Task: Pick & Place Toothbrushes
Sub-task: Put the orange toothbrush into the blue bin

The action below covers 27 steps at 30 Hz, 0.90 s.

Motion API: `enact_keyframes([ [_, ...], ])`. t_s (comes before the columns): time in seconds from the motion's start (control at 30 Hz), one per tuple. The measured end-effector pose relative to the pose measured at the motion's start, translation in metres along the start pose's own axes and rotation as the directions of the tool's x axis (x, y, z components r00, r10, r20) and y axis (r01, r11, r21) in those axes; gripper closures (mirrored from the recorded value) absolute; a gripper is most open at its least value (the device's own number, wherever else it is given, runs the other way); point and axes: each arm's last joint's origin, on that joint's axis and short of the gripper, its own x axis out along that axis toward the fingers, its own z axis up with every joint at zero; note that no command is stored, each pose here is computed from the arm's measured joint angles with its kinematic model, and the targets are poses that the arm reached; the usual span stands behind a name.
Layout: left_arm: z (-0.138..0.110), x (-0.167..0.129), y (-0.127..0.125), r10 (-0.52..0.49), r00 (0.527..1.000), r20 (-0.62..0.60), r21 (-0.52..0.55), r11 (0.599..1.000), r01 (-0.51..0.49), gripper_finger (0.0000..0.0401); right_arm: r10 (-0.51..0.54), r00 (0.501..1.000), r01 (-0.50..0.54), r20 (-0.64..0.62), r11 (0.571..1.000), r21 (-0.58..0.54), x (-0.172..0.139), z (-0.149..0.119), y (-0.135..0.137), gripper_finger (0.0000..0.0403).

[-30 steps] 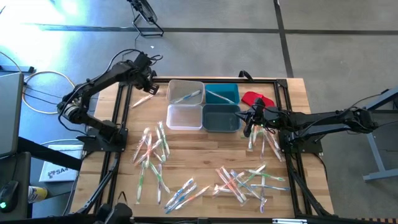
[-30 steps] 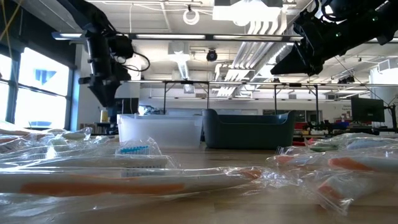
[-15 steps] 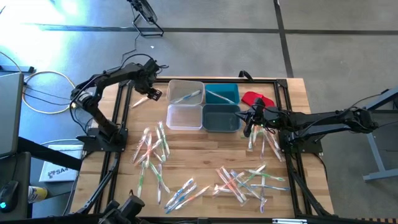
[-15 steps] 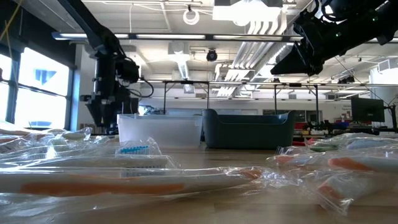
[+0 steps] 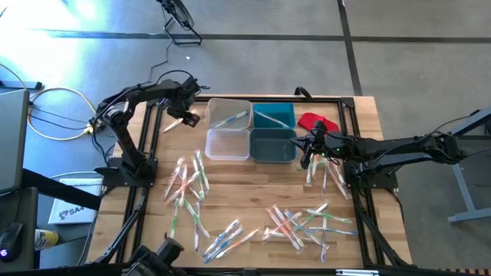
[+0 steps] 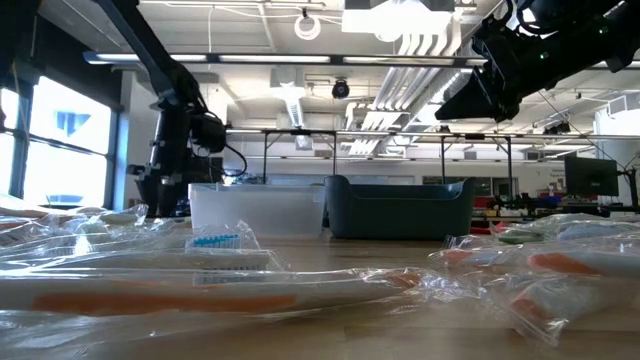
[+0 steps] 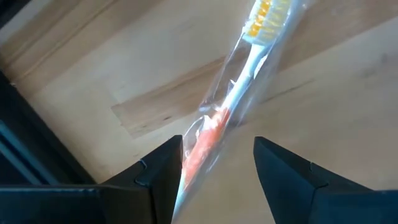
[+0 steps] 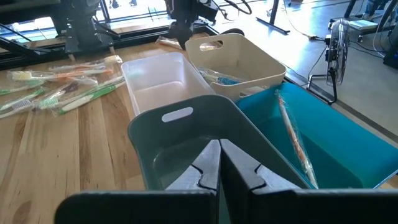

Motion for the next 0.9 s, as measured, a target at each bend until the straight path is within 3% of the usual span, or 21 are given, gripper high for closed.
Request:
enact_keyframes([
  [0.5, 0.0027, 0.0104, -0.0025, -0.023, 0.999, -0.036, 0.004, 1.0, 0.023, 0.0222, 0.0, 1.0, 0.0, -0.001, 1.0, 0.003, 0.0, -0.0001, 0.0, 0.04],
  [0.9, 0.0021, 0.0107, -0.0042, -0.072, 0.996, -0.045, 0.003, 0.997, 0.072, 0.0371, 0.0, 1.0, 0.0, -0.001, 1.0, 0.003, 0.0, -0.0001, 0.0, 0.04],
])
